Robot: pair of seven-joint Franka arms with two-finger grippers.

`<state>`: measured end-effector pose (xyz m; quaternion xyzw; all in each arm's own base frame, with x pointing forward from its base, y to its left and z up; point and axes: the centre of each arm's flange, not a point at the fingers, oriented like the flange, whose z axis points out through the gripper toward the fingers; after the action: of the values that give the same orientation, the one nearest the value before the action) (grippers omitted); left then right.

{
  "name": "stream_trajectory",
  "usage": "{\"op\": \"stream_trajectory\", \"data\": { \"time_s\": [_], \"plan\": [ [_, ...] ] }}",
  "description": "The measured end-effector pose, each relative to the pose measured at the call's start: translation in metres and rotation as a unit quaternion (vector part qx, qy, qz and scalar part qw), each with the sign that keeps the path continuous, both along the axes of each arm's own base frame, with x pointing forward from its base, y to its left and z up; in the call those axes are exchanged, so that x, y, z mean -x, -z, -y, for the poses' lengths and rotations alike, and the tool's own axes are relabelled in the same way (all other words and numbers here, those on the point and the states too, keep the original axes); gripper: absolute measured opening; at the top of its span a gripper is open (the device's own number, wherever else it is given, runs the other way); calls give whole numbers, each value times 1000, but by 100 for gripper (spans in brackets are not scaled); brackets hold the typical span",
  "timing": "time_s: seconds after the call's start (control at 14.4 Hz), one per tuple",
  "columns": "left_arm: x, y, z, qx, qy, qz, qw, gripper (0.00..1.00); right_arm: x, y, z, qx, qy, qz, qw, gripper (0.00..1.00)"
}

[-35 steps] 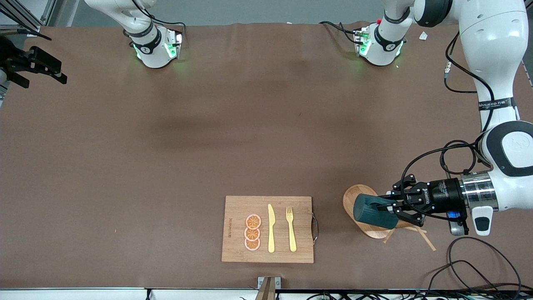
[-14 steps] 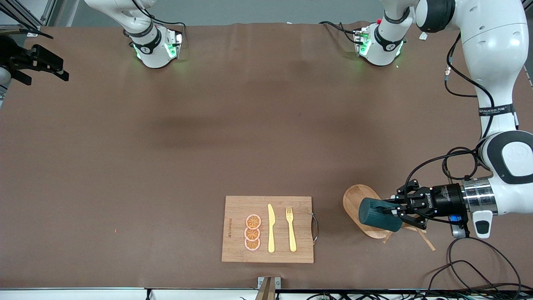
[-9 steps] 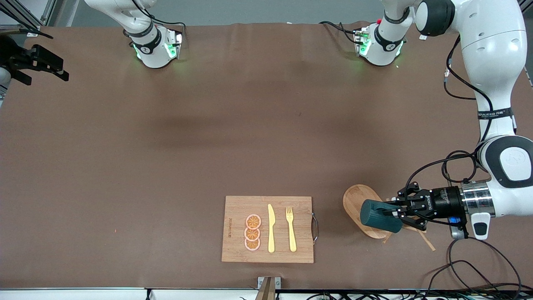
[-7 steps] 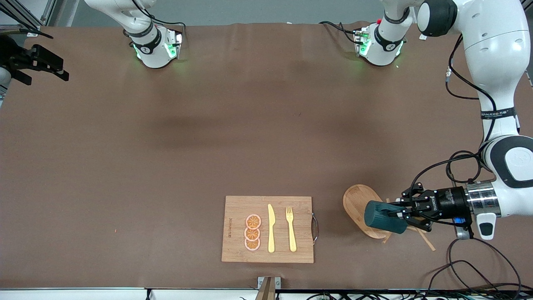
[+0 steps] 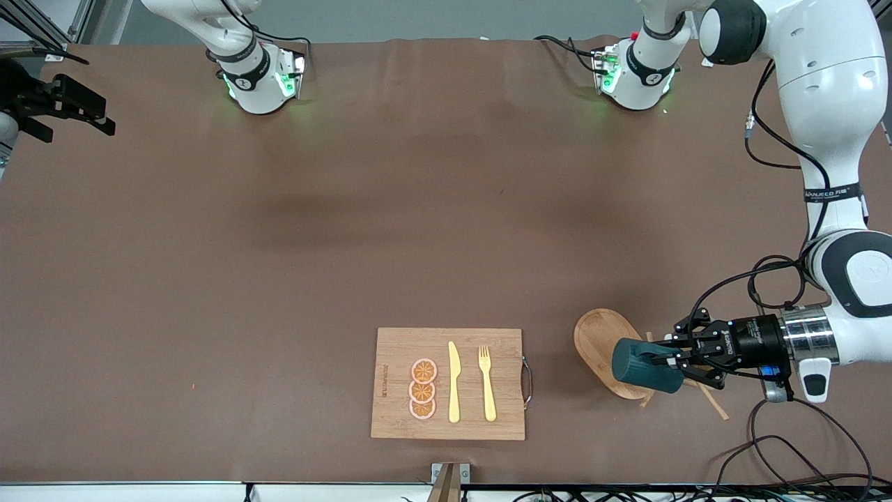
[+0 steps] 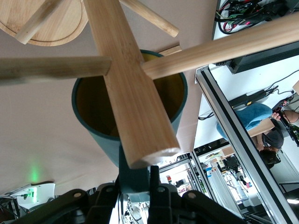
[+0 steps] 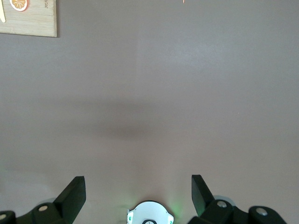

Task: Pass cup and hang on rack
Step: 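Lower the mug handle onto a rack peg with the left gripper, then open the left gripper and release the mug on the peg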

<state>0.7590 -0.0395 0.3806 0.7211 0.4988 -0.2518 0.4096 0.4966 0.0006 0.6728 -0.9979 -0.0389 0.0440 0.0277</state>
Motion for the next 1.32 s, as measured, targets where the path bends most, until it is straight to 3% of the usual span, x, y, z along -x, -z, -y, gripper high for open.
{"op": "stream_trajectory", "data": {
  "time_s": [0.56,0.7,0.77,1.18,1.25,1.32],
  "plan": [
    [0,1,-8,0,-5,0,1000,21,1,-2,0,16,-1,1,1000,100],
    [0,1,-8,0,-5,-1,1000,26,1,-1,0,17,9,-2,1000,100],
    [-1,1,-8,1,-5,-1,1000,30,1,-1,0,18,16,-2,1000,100],
    [-2,-19,-7,-4,-2,16,1000,91,1,-2,-1,10,24,-3,1000,100],
    [0,-30,-7,-18,6,23,1000,99,1,-2,-1,10,24,-2,1000,100],
    [4,-43,-6,-36,16,29,999,100,1,-2,0,10,24,-2,1000,100]
  ]
}}
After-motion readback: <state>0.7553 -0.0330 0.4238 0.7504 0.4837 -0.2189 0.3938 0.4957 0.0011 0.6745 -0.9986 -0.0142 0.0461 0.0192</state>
